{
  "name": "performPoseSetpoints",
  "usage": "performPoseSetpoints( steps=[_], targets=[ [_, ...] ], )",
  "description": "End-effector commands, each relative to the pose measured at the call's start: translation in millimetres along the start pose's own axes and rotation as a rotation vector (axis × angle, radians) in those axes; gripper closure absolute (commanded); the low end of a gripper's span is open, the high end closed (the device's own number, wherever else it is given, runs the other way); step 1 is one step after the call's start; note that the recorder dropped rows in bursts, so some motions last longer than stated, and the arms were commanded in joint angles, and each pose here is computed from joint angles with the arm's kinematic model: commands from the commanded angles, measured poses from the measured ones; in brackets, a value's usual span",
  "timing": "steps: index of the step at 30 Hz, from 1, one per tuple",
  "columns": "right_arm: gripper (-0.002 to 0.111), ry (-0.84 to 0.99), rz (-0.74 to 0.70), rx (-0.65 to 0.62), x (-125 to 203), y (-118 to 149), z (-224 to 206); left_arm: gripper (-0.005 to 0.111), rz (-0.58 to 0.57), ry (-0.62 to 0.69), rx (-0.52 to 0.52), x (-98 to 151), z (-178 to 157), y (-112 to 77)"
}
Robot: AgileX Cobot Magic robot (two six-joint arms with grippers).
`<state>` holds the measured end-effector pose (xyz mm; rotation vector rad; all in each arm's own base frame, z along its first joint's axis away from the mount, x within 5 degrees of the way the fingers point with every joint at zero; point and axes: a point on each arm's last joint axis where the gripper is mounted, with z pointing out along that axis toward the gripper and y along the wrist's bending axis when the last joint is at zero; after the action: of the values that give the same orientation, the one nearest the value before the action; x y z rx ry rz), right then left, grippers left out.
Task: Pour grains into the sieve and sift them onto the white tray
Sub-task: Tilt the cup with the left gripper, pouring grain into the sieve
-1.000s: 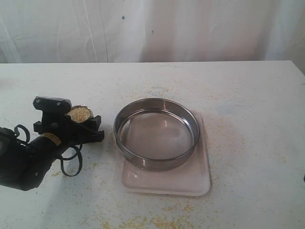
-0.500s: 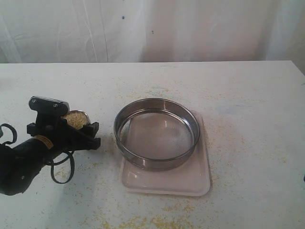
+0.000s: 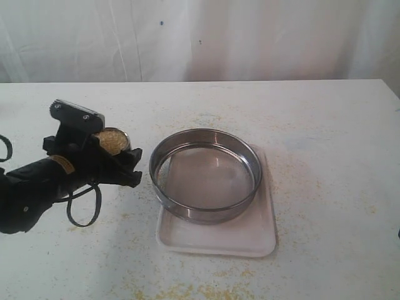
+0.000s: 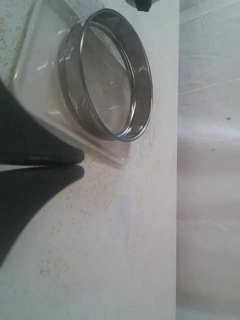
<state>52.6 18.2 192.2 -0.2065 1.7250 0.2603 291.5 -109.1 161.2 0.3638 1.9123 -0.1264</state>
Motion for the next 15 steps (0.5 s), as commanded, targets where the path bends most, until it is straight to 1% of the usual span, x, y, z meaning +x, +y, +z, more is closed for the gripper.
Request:
performPoseSetpoints(
  steps=[1, 3, 5, 7, 15],
  targets=[
    [0.108, -0.008, 0.003, 0.009, 0.6, -0.6, 0.0, 0.107, 0.084, -0.037, 0.048, -28.6, 2.3, -15.6],
    [0.108, -0.008, 0.003, 0.009, 0.6, -0.6, 0.0, 0.107, 0.118, -0.023, 0.07, -36.6, 5.4, -23.3],
    [0.108, -0.008, 0.003, 0.009, 0.6, -0.6, 0.0, 0.107, 0.175, 0.023, 0.103, -44.2, 8.8, -32.3],
    [0.108, -0.008, 0.003, 0.009, 0.6, -0.6, 0.0, 0.107, 0.263, 0.057, 0.142, -52.4, 10.9, -41.9],
    [0.108, -0.008, 0.003, 0.009, 0.6, -0.6, 0.0, 0.107, 0.495, 0.083, 0.259, -83.9, 15.6, -67.3]
  ],
)
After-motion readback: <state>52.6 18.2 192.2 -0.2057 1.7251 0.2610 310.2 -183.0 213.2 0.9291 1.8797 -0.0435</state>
